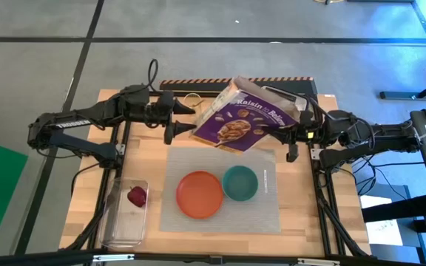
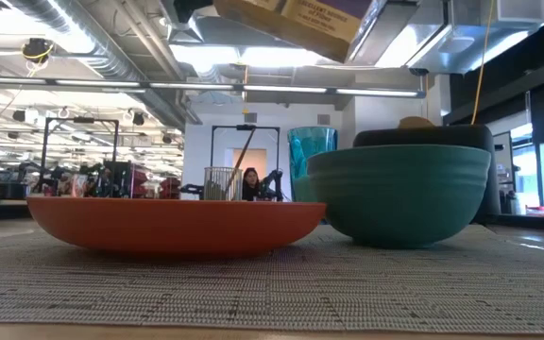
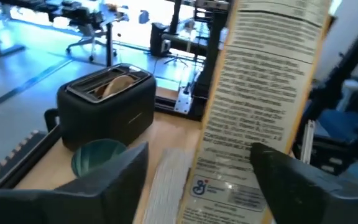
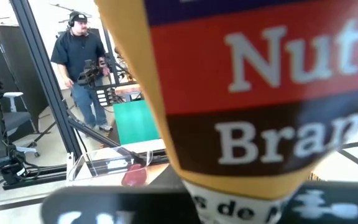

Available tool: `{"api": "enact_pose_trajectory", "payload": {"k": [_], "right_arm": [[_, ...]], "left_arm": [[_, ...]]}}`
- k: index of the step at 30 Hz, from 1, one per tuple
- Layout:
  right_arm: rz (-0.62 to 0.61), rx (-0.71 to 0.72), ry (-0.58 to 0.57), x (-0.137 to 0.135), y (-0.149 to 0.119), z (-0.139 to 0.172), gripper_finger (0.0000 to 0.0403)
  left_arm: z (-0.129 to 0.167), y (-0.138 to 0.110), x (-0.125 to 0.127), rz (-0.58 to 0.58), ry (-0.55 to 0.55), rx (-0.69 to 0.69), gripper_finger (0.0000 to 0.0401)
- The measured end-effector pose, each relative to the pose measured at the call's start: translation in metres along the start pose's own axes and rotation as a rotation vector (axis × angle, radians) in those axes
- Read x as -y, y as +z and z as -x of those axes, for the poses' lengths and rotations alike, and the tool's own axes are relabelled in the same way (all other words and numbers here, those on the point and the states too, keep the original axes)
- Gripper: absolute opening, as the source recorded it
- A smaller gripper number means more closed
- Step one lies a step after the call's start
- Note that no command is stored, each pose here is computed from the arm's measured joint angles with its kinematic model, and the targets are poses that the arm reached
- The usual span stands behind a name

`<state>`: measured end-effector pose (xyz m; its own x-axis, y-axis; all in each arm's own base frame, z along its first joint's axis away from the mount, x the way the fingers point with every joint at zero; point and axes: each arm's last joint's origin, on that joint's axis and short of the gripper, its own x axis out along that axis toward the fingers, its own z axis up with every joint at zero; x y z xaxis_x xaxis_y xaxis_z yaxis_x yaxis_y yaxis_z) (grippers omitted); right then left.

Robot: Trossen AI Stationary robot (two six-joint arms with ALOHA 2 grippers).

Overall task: Arrange a breakfast setting
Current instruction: Pour the cereal into the blue bowl from the cereal box

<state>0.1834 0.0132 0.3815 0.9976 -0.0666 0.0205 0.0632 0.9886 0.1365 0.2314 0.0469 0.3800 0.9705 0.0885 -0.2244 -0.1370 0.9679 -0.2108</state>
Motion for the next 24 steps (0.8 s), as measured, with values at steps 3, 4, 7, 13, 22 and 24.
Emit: {"api": "enact_pose_trajectory", "payload": {"k": [3,4,7,13,22,24], "right_arm": [[-0.003,0.012,-0.016,0.000,0.001,0.000,0.0000],[-0.003,0.015,-0.017,0.000,0.002,0.001,0.0000],[-0.006,0.016,-0.016,0.000,0.002,0.000,0.0000],[-0.006,0.041,-0.012,0.000,0.003,-0.003,0.0000],[-0.006,0.092,0.037,-0.003,0.007,-0.005,0.0000],[-0.007,0.093,0.037,-0.003,0.007,-0.006,0.0000]], "left_arm": [[0.003,0.003,0.000,0.062,0.008,0.025,0.0323],[0.004,0.004,0.001,0.064,0.002,0.038,0.0331],[0.007,0.010,0.003,0.037,-0.021,0.095,0.0347],[0.009,0.015,0.006,0.033,-0.090,0.127,0.0381],[0.004,0.012,0.004,-0.008,-0.047,0.111,0.0398],[-0.001,0.011,0.003,-0.027,-0.062,0.105,0.0398]]}}
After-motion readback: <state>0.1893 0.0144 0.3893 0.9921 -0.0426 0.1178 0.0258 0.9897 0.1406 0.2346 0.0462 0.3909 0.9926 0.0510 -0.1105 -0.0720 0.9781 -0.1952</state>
